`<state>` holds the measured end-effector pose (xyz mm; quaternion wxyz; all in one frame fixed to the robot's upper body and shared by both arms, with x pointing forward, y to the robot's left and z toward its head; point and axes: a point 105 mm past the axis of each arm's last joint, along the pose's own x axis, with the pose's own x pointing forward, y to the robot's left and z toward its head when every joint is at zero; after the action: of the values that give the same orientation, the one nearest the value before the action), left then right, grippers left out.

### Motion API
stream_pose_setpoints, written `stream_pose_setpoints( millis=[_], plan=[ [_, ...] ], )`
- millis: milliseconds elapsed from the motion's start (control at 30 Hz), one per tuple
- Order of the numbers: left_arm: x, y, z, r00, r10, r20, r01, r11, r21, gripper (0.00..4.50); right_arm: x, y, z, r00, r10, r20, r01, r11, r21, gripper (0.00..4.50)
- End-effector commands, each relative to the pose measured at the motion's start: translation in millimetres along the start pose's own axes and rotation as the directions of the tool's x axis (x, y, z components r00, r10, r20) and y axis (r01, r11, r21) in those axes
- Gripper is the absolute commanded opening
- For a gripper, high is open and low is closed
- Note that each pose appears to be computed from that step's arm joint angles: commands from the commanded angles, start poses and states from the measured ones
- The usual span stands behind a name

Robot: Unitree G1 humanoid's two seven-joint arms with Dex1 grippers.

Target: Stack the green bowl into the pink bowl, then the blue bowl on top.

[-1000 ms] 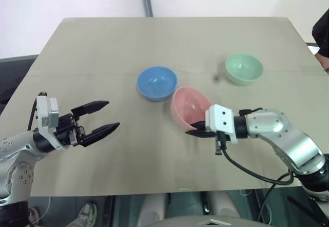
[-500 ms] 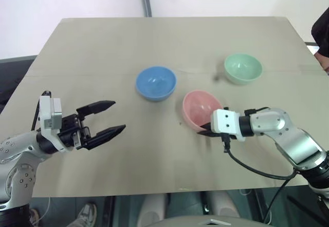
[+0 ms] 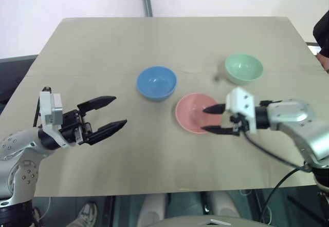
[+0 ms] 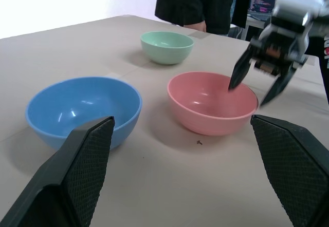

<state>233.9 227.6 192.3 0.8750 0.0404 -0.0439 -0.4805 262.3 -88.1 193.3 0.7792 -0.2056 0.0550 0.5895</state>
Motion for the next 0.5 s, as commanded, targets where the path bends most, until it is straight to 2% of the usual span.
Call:
stream_pose_setpoints(
  millis=[33, 100, 200, 333, 500],
  plan=[
    [9.7, -6.5, 7.7, 0.999, -0.031, 0.036, 0.03, 0.999, 0.016, 4.5, -20.9, -42.2, 11.2, 0.97, -0.241, 0.016, 0.241, 0.97, -0.026, 2.74],
    [14.8, -7.7, 7.5, 0.998, -0.038, 0.05, 0.037, 0.999, 0.007, 4.5, -32.4, -87.8, -11.5, 0.894, -0.444, -0.064, 0.44, 0.896, -0.058, 2.74],
    [19.0, -8.7, 9.1, 0.997, -0.05, 0.059, 0.05, 0.999, 0.008, 4.5, -35.3, -124.6, -35.4, 0.823, -0.554, -0.126, 0.543, 0.832, -0.11, 2.74],
    [22.8, -9.6, 14.7, 0.996, -0.059, 0.069, 0.057, 0.998, 0.019, 4.5, -24.7, -153.6, -50.5, 0.788, -0.589, -0.18, 0.562, 0.807, -0.182, 2.74],
    [22.7, -13.1, 17.6, 0.996, -0.059, 0.073, 0.057, 0.998, 0.026, 4.5, -15.5, -167.8, -68.4, 0.777, -0.579, -0.246, 0.54, 0.814, -0.213, 2.74]
  ],
)
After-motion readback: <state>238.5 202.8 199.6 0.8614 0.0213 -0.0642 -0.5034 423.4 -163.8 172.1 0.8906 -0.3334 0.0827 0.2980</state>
